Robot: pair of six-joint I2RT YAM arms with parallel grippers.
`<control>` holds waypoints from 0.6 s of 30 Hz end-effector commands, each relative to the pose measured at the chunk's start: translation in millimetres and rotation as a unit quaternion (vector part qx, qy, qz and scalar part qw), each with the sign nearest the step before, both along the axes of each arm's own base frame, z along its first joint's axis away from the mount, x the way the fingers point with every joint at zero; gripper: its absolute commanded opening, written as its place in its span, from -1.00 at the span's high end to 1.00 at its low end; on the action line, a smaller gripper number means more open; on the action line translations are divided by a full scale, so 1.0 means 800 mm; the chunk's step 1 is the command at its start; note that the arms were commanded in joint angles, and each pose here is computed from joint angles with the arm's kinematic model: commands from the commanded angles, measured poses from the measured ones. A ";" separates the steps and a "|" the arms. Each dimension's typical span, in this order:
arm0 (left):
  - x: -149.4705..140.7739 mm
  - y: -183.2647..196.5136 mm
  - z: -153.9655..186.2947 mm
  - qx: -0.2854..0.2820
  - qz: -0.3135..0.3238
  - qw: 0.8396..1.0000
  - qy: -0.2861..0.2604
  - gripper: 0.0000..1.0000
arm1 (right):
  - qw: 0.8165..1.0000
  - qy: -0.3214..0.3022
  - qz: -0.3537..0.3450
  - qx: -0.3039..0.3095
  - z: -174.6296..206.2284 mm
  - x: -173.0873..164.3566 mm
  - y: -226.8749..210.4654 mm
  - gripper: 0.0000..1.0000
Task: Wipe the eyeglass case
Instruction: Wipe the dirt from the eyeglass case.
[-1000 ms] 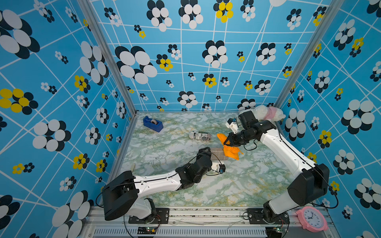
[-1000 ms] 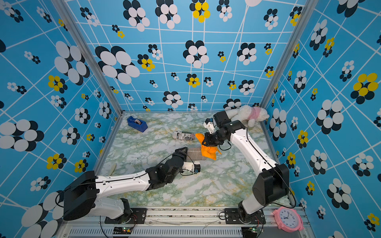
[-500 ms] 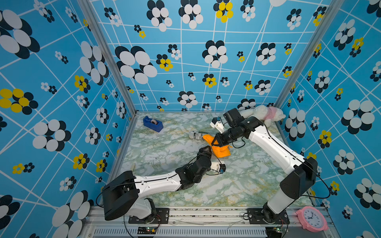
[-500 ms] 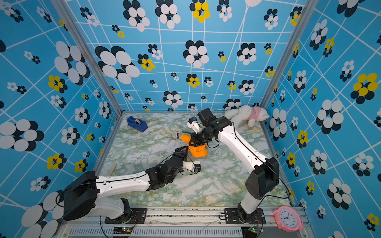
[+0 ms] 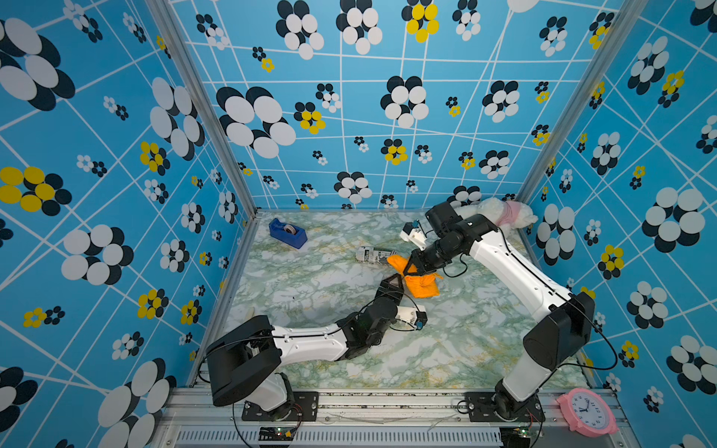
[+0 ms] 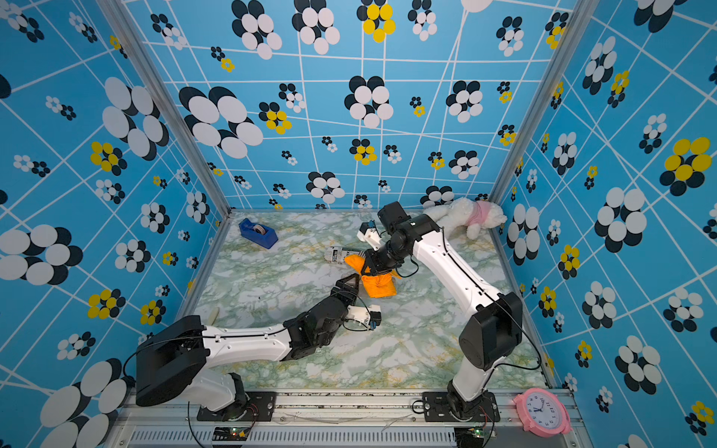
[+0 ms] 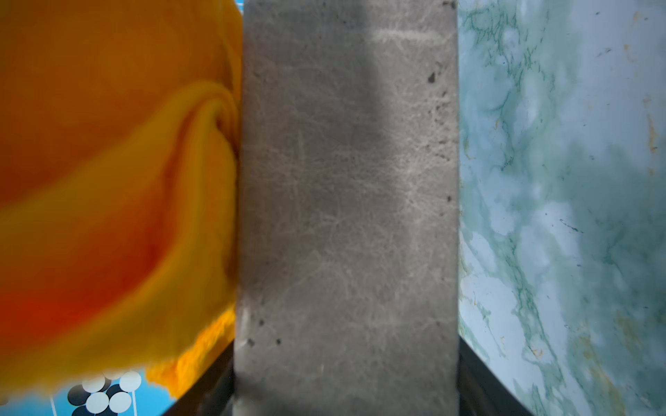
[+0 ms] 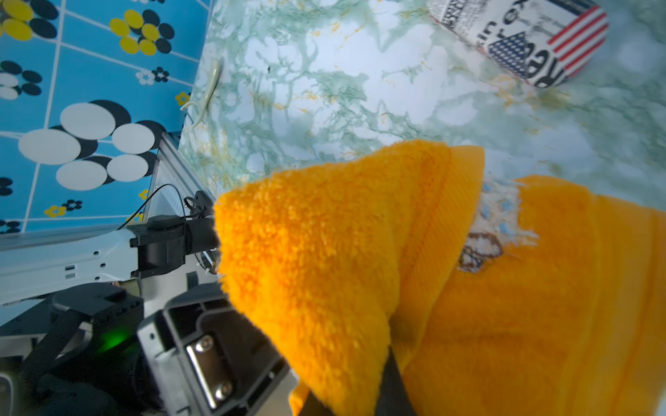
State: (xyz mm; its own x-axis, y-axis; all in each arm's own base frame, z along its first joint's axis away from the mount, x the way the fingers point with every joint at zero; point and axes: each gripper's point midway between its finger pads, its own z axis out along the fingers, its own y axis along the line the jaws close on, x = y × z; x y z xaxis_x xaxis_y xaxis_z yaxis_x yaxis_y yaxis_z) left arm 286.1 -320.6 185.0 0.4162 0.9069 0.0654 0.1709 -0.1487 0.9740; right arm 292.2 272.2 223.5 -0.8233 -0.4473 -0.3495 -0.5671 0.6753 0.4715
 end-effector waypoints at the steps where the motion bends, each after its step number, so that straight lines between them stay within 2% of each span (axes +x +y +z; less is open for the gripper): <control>1: 0.013 0.002 0.089 -0.125 0.030 0.989 -0.067 0.70 | 0.997 0.077 0.031 -0.011 -0.020 -0.040 0.005 1.00; 3: 0.014 0.008 0.092 -0.129 0.039 0.989 -0.068 0.71 | 0.997 0.073 0.007 -0.011 -0.024 -0.032 -0.012 1.00; 8: 0.016 0.028 0.089 -0.151 0.061 0.986 -0.045 0.71 | 0.989 0.075 -0.129 -0.022 -0.048 0.000 -0.116 1.00; 12: 0.013 0.037 0.080 -0.168 0.073 0.983 -0.001 0.72 | 0.978 0.031 -0.202 0.031 -0.020 0.018 -0.145 1.00; 15: 0.006 0.042 0.064 -0.191 0.078 0.976 0.071 0.73 | 0.973 -0.012 -0.219 0.076 0.005 0.025 -0.147 1.00; 18: -0.007 0.049 0.044 -0.239 0.079 0.948 0.197 0.73 | 0.969 -0.064 -0.201 0.129 0.037 0.023 -0.140 1.00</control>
State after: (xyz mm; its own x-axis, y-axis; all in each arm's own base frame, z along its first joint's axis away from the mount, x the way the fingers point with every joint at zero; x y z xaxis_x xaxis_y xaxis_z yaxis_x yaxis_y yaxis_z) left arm 288.2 -288.3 220.6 0.2853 0.9204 -0.2675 0.3349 0.1658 0.9276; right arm 301.1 149.3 215.8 -0.9273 -0.0249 -0.3734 -0.2454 0.7937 0.5566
